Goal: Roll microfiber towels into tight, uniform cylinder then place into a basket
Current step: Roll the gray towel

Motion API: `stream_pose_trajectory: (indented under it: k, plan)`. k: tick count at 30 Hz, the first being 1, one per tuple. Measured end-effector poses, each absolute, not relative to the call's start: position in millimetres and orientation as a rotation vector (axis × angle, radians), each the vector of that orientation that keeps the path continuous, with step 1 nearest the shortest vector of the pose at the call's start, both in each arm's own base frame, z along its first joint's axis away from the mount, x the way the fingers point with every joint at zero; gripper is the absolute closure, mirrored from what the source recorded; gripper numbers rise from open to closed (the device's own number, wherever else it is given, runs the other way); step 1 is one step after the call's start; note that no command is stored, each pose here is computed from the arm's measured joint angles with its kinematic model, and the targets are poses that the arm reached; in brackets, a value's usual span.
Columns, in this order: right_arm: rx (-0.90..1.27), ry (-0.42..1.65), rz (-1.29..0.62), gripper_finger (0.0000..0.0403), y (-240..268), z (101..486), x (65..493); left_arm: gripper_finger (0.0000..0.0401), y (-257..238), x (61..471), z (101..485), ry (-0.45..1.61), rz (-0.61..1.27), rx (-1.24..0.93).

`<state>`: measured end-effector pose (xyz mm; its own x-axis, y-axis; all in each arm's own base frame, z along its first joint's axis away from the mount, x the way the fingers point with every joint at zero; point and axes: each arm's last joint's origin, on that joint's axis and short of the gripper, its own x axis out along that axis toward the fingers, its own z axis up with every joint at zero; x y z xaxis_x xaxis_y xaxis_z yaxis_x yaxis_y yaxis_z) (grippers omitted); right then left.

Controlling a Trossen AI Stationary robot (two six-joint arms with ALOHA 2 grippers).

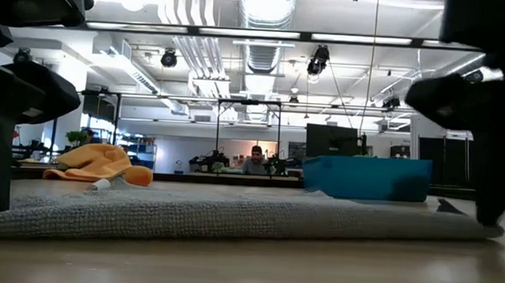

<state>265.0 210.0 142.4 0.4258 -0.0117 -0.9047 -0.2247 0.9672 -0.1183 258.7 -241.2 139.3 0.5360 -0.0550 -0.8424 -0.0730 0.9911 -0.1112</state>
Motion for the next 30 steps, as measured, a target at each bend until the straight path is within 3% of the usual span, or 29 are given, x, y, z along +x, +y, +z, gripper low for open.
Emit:
stream_pose_trajectory:
  k: [6, 14, 23, 30]
  plan:
    - [-0.287, 1.045, 0.066, 0.0297, 209.1, 149.8, 267.9, 0.0337, -241.0, 258.9, 139.3, 1.005, -0.006, -0.112]
    - [-0.363, 1.087, 0.133, 0.0286, 210.5, 133.1, 267.9, 0.0354, -240.0, 259.5, 139.0, 1.006, -0.002, -0.114]
    - [-0.35, 1.106, 0.132, 0.0315, 205.3, 125.3, 267.3, 0.0359, -239.0, 259.7, 138.3, 1.007, 0.0, -0.116]
    - [-0.291, 1.114, 0.138, 0.0386, 204.4, 122.0, 265.4, 0.0395, -238.8, 258.6, 136.9, 1.026, -0.027, -0.134]
